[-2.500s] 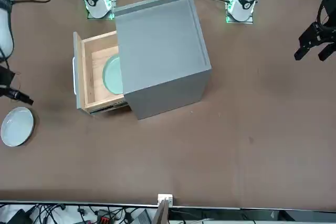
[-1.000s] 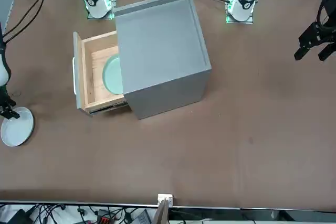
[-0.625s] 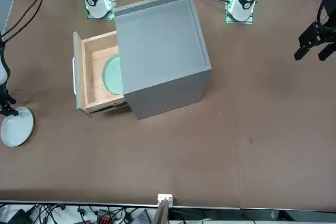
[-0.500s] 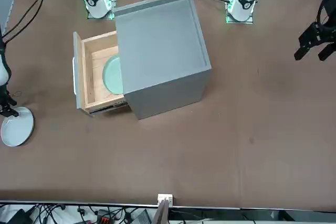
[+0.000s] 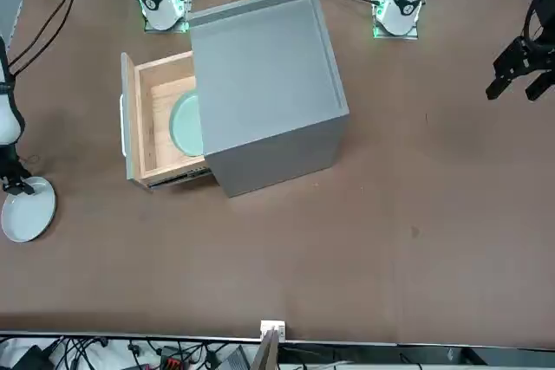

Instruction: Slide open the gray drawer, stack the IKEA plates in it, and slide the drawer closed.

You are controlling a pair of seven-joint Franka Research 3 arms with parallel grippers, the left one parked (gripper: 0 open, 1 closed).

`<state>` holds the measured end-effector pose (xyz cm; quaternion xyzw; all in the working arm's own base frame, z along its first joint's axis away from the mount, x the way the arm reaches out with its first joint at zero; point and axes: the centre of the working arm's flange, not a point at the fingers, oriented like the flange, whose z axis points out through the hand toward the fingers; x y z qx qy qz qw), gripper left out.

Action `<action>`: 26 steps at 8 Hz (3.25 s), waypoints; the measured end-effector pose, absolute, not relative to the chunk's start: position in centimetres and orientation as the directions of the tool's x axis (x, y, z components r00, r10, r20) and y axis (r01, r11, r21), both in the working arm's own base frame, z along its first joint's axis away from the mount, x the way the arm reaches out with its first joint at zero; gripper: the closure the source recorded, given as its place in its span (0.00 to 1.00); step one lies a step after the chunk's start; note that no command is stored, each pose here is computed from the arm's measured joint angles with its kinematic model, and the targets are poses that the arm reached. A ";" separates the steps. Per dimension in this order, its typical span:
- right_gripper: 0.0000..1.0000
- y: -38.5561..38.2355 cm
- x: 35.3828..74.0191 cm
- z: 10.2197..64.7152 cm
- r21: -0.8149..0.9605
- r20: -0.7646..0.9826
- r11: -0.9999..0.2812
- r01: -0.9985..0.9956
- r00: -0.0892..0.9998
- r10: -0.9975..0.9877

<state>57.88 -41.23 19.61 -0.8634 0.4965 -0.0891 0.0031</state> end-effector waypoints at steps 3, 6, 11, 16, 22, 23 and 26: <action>0.99 -41.3 58.2 20.0 -0.101 0.163 -0.509 -0.855 0.490 -0.856; 1.00 -40.8 58.8 20.3 -0.107 0.168 -0.535 -0.838 0.515 -0.840; 1.00 -38.1 60.5 30.4 -0.128 0.125 -0.669 -0.733 0.657 -0.744; 1.00 -33.8 58.7 41.8 -0.337 0.048 -0.831 -0.442 0.874 -0.484; 1.00 -19.5 58.4 54.1 -0.500 0.081 -0.864 -0.057 0.990 -0.113; 1.00 -16.5 58.5 55.2 -0.493 0.086 -0.870 -0.012 0.994 -0.063; 1.00 -7.1 58.3 55.1 -0.400 0.042 -0.908 0.122 0.993 0.114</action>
